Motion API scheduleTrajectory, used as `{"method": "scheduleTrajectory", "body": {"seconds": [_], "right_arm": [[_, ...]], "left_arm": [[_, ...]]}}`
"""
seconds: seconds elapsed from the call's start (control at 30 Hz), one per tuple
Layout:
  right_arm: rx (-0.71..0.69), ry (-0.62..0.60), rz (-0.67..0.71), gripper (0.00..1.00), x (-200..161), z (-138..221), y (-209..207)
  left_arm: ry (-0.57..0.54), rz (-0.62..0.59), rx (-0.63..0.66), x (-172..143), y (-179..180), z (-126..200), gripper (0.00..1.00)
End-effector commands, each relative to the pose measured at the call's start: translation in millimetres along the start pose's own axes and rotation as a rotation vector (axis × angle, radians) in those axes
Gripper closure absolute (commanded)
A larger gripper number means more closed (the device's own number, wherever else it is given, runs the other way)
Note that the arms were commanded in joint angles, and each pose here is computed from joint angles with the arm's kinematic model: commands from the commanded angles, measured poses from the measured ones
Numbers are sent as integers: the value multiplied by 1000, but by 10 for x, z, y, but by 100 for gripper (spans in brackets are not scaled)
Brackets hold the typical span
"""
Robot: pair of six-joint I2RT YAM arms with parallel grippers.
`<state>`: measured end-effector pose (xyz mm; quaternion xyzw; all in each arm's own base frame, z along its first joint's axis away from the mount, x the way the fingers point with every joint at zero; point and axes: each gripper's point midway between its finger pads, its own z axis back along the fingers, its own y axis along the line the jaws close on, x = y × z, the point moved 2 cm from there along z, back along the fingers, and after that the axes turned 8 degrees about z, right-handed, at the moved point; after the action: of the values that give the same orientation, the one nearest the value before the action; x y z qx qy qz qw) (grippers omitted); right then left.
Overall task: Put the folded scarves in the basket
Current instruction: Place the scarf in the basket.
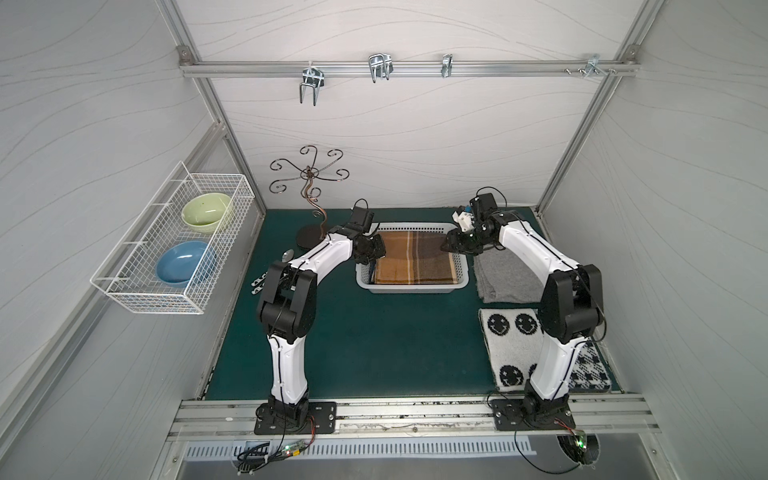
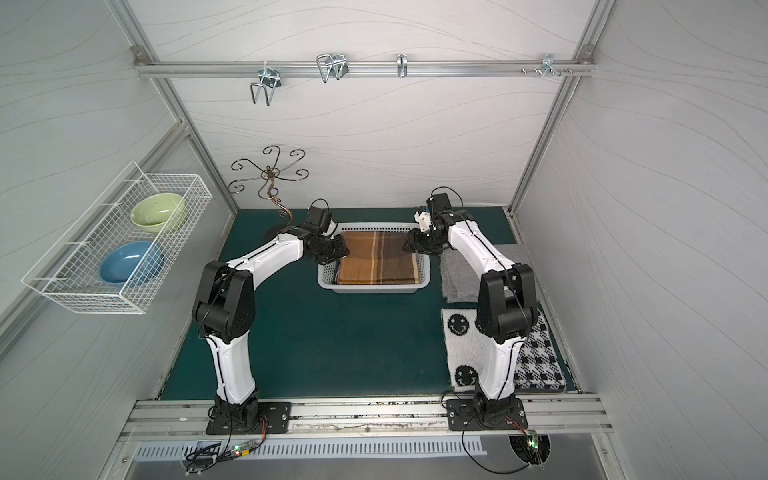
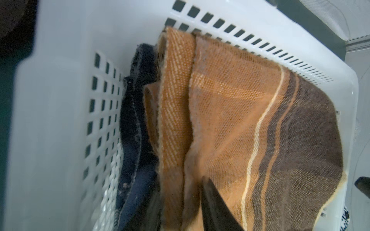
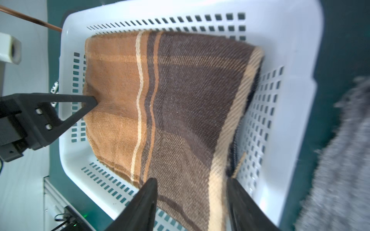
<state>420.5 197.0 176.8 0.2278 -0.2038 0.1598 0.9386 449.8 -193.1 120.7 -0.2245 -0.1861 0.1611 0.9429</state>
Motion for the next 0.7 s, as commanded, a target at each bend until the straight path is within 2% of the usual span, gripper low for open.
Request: {"method": "scheduleTrajectory", "body": {"seconds": [0.0,0.13,0.23,0.27,0.33,0.4,0.53,0.67], "right_arm": [[-85,10,25,45,-45,197,-46],[-39,-27,67,52,54,231,196],[62,-8,59,71,121,102,372],[90,-4,49,73,145,43,403],[106,1,40,79,182,-76,409],[108,29,28,81,172,-210,359],[66,103,20,81,44,-431,146],[26,146,6,81,-41,-521,-21]], "left_arm": [[-90,-75,17,170,-162,396,64],[-171,-117,97,245,-109,708,64],[-255,-212,140,220,-297,884,65],[-255,-223,104,191,-410,868,66],[-214,-197,-2,145,-571,742,66],[-166,-184,-47,100,-654,578,66],[-67,-125,-78,-10,-568,135,65],[-3,-91,-4,-82,-317,-173,66]]}}
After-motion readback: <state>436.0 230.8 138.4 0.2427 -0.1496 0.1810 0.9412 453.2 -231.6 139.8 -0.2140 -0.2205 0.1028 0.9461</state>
